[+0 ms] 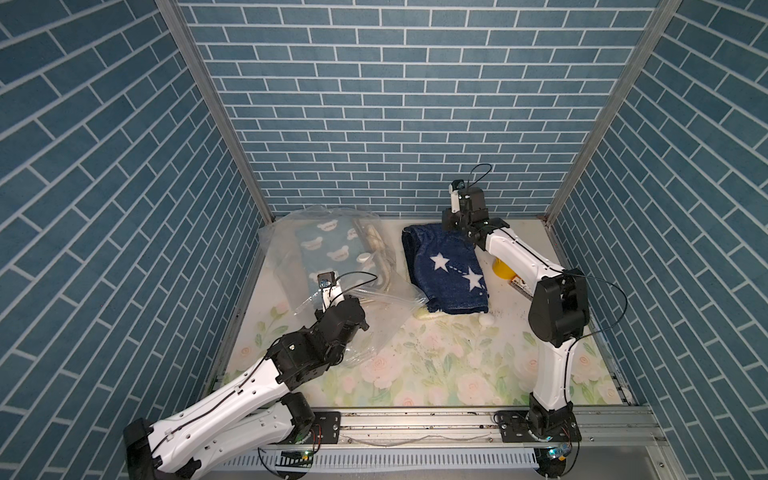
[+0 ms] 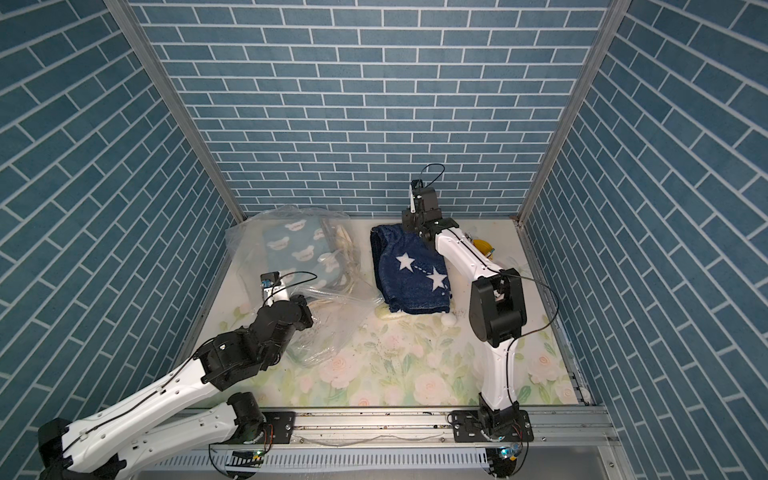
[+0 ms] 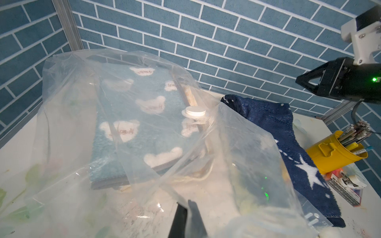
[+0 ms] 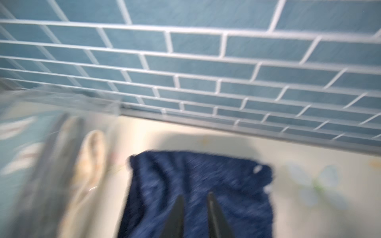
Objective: Take the blanket out of the vacuum bag
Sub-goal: Take out the blanket from the vacuum bag.
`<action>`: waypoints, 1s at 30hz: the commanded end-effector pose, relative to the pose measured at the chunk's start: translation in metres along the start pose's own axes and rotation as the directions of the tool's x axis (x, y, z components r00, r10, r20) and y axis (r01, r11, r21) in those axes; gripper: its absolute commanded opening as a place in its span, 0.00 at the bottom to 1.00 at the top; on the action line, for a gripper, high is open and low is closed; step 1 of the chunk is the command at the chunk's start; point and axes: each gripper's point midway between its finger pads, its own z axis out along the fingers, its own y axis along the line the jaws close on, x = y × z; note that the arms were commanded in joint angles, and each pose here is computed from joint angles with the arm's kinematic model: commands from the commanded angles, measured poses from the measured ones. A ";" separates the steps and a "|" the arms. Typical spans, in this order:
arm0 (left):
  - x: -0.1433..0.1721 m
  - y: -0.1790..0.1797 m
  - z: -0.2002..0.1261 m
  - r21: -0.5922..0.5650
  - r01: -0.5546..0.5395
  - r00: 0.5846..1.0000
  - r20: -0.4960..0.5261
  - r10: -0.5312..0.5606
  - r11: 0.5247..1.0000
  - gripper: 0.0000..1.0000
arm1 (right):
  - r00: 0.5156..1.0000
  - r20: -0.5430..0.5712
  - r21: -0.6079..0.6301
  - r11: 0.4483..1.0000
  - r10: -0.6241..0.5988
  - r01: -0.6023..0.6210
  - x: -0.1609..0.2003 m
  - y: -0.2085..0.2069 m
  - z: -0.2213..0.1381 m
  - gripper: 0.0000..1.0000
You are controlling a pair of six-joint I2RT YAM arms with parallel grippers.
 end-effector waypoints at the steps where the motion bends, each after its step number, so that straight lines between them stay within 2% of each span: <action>1: -0.001 -0.006 -0.001 0.030 -0.012 1.000 -0.012 0.012 0.999 0.00 | 0.997 -0.002 -0.111 0.991 0.072 -0.071 0.029 0.033 -0.038 0.00; 3: 0.002 -0.007 0.000 0.032 -0.020 1.000 -0.022 0.021 0.999 0.00 | 0.991 0.027 -0.184 0.975 0.129 -0.122 0.042 0.048 -0.074 0.00; 6: 0.008 -0.005 0.002 0.029 -0.022 0.999 -0.031 0.023 0.999 0.00 | 0.981 0.041 -0.378 0.912 0.191 -0.161 0.065 0.085 -0.126 0.00; 10: 0.008 0.003 0.000 0.005 -0.012 1.000 -0.023 0.012 1.000 0.00 | 0.990 0.013 -0.487 0.866 0.139 -0.115 0.105 0.116 -0.182 0.00; 14: 0.014 0.008 0.002 -0.016 -0.023 0.999 -0.034 0.023 1.000 0.00 | 0.997 -0.034 -0.617 0.783 0.071 -0.077 0.146 0.147 -0.236 0.00; 16: 0.017 0.008 0.004 -0.026 -0.020 0.999 -0.044 0.019 0.999 0.00 | 0.999 -0.033 -0.642 0.765 0.043 -0.054 0.162 0.155 -0.258 0.00; 20: 0.019 0.002 0.008 -0.015 -0.012 0.999 -0.048 0.011 1.000 0.00 | 0.996 -0.060 -0.791 0.612 -0.067 -0.007 0.203 0.207 -0.303 0.00; 22: 0.016 -0.001 0.010 -0.018 -0.012 0.999 -0.046 0.011 1.000 0.00 | 0.986 -0.056 -0.824 0.565 -0.159 0.044 0.228 0.238 -0.315 0.00; 25: 0.012 -0.006 0.011 -0.021 -0.014 0.999 -0.047 0.013 1.000 0.00 | 0.966 -0.099 -0.838 0.543 -0.240 0.049 0.262 0.267 -0.303 0.00; 27: 0.009 -0.006 0.010 -0.022 -0.011 0.999 -0.040 0.010 1.000 0.00 | 0.962 -0.113 -0.863 0.505 -0.247 0.028 0.270 0.283 -0.298 0.00; 30: 0.004 -0.008 0.006 -0.010 -0.011 0.999 -0.039 0.011 1.000 0.00 | 0.952 -0.111 -0.874 0.483 -0.284 0.042 0.275 0.308 -0.281 0.00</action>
